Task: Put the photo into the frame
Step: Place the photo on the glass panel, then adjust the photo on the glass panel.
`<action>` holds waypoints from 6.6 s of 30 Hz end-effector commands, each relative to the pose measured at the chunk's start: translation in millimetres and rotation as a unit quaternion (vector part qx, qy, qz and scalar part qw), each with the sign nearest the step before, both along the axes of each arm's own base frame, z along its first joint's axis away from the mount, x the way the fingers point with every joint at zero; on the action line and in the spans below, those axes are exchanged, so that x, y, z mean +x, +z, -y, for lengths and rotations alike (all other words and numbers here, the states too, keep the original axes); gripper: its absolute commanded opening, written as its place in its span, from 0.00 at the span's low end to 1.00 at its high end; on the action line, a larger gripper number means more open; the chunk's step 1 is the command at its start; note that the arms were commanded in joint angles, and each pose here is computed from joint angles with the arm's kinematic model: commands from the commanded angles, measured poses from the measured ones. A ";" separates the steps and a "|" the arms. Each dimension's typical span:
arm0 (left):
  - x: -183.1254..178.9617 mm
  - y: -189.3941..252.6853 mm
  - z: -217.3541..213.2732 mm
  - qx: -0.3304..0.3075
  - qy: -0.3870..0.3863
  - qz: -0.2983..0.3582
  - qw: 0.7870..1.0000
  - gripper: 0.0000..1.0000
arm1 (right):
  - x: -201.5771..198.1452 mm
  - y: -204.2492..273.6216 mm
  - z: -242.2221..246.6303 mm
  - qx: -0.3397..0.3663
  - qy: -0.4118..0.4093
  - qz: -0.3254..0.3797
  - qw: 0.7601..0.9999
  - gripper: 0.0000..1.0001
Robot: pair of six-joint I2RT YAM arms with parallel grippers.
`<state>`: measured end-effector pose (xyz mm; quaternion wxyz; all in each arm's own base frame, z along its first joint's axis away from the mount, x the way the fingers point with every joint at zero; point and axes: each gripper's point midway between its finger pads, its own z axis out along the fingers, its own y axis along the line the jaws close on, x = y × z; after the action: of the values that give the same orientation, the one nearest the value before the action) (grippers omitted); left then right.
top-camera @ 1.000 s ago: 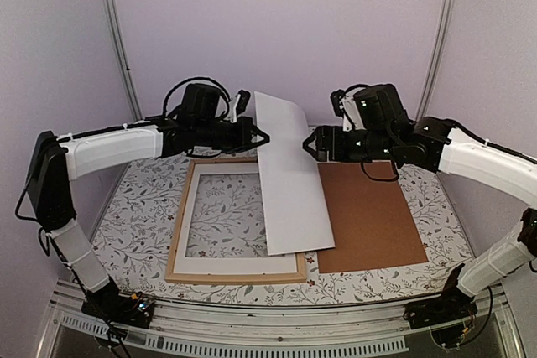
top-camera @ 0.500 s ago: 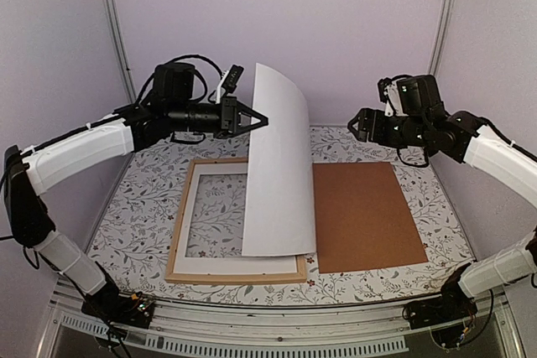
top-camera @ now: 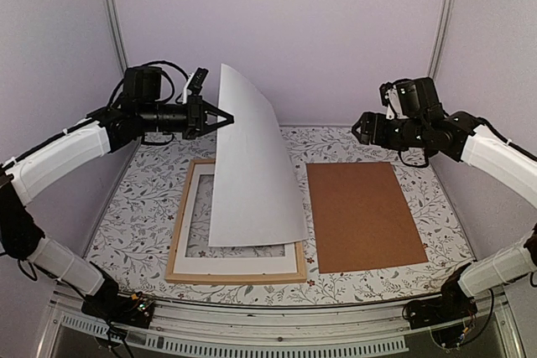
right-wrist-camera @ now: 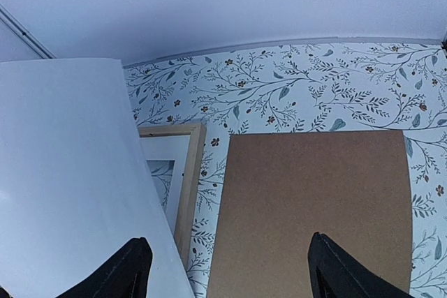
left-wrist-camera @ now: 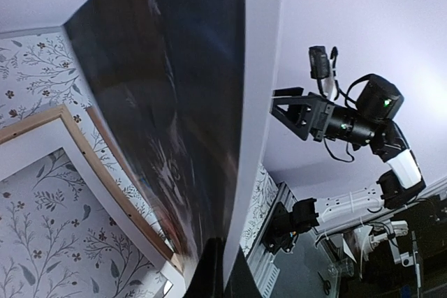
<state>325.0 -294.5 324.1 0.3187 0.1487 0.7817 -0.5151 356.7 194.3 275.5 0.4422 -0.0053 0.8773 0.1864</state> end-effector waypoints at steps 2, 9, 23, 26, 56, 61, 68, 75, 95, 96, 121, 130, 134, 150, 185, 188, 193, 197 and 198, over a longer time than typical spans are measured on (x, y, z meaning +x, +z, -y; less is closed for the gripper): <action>-21.4 45.8 4.5 -0.058 -0.046 0.033 0.997 0.00 | 4.6 -24.3 1.6 -0.020 -0.004 -0.022 1.000 0.81; -37.0 68.4 5.3 -0.088 -0.077 0.048 0.992 0.00 | 5.6 -36.7 3.8 -0.029 -0.010 -0.033 0.999 0.81; 24.4 -89.5 -86.2 0.102 0.078 -0.103 0.986 0.00 | 9.3 -57.0 -1.5 -0.035 -0.003 -0.049 0.998 0.81; 35.2 -125.5 -104.4 0.161 0.094 -0.130 0.974 0.00 | 9.8 -62.4 -3.3 -0.034 0.000 -0.053 0.998 0.81; 64.8 -200.5 -109.6 0.223 0.075 -0.159 0.959 0.00 | 12.9 -107.9 -13.7 -0.039 0.014 -0.094 0.995 0.81; 68.8 -204.2 -108.2 0.224 0.076 -0.162 0.958 0.00 | 13.0 -110.2 -12.8 -0.042 0.012 -0.095 0.994 0.81; 70.7 -212.2 -108.7 0.229 0.077 -0.170 0.955 0.00 | 13.4 -114.3 -13.8 -0.044 0.014 -0.100 0.994 0.81; 72.4 -217.3 -109.0 0.232 0.079 -0.176 0.953 0.00 | 14.1 -116.6 -14.8 -0.044 0.015 -0.103 0.994 0.81; 75.5 -230.1 -110.5 0.246 0.086 -0.186 0.947 0.03 | 10.8 -117.3 -8.5 -0.053 0.010 -0.096 0.994 0.87; 75.8 -229.6 -110.1 0.246 0.085 -0.186 0.947 0.03 | 10.5 -117.2 -8.3 -0.053 0.010 -0.096 0.994 0.88; 78.7 -242.2 -117.0 0.279 0.099 -0.192 0.936 0.21 | 9.6 -128.2 -9.2 -0.052 0.010 -0.108 0.993 0.94; 79.2 -248.4 -123.9 0.300 0.110 -0.195 0.927 0.32 | 10.4 -131.5 -10.6 -0.053 0.011 -0.111 0.992 0.94; 79.1 -252.7 -128.4 0.315 0.116 -0.196 0.921 0.34 | 11.1 -133.0 -10.9 -0.053 0.011 -0.113 0.992 0.94; 84.3 -252.9 -152.7 0.372 0.163 -0.185 0.895 0.38 | 13.1 -137.8 -11.0 -0.058 0.010 -0.116 0.992 0.95; 105.3 -257.3 -43.2 0.323 0.134 -0.077 0.934 0.46 | 5.3 -152.4 -3.7 -0.064 0.002 -0.125 0.990 0.95; 102.0 -272.4 -40.8 0.334 0.130 -0.087 0.930 0.46 | 3.3 -154.9 -2.5 -0.065 0.000 -0.127 0.990 0.95; 92.5 -283.3 -41.3 0.347 0.126 -0.094 0.925 0.46 | 2.1 -158.0 -1.8 -0.065 0.000 -0.129 0.989 0.95; 87.2 -288.3 -46.2 0.360 0.127 -0.099 0.919 0.46 | 3.5 -159.8 -4.6 -0.062 0.004 -0.131 0.990 0.95; 85.6 -289.8 -47.1 0.364 0.126 -0.099 0.917 0.46 | 3.8 -159.8 -5.2 -0.061 0.004 -0.131 0.990 0.95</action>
<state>414.1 -246.4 34.5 0.2200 0.0977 0.9552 -0.1723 357.0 199.3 117.1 0.3174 -0.0179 0.9394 0.1283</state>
